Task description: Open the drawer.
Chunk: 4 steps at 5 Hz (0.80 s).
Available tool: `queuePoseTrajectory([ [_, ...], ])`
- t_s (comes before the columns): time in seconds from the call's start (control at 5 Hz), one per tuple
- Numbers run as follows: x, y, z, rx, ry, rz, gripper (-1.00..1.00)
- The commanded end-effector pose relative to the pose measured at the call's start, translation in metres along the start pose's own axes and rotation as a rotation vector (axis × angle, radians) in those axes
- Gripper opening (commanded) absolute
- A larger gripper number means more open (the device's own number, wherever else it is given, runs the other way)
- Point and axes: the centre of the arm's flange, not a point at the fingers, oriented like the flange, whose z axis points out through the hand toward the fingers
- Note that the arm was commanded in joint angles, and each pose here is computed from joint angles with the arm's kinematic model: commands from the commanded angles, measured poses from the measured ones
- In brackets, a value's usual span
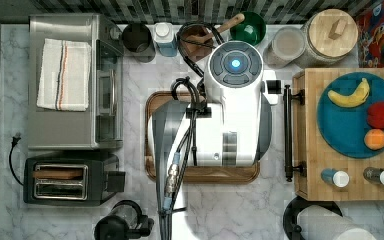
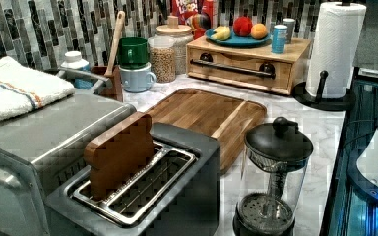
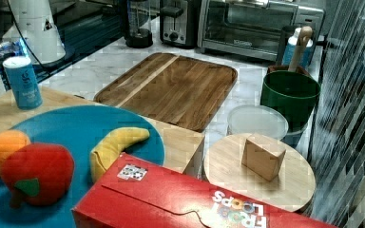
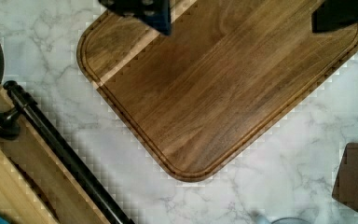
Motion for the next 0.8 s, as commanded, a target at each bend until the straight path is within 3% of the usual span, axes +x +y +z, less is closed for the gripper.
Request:
queuePoseTrajectory([
  [0.2,-0.008,0.016,0.015,0.027,0.004,-0.116,1.0],
  [0.6,0.009,0.063,0.046,0.065,-0.01,-0.456,1.0],
  [0.8,0.022,0.077,0.061,0.021,0.001,-0.593,1.0],
])
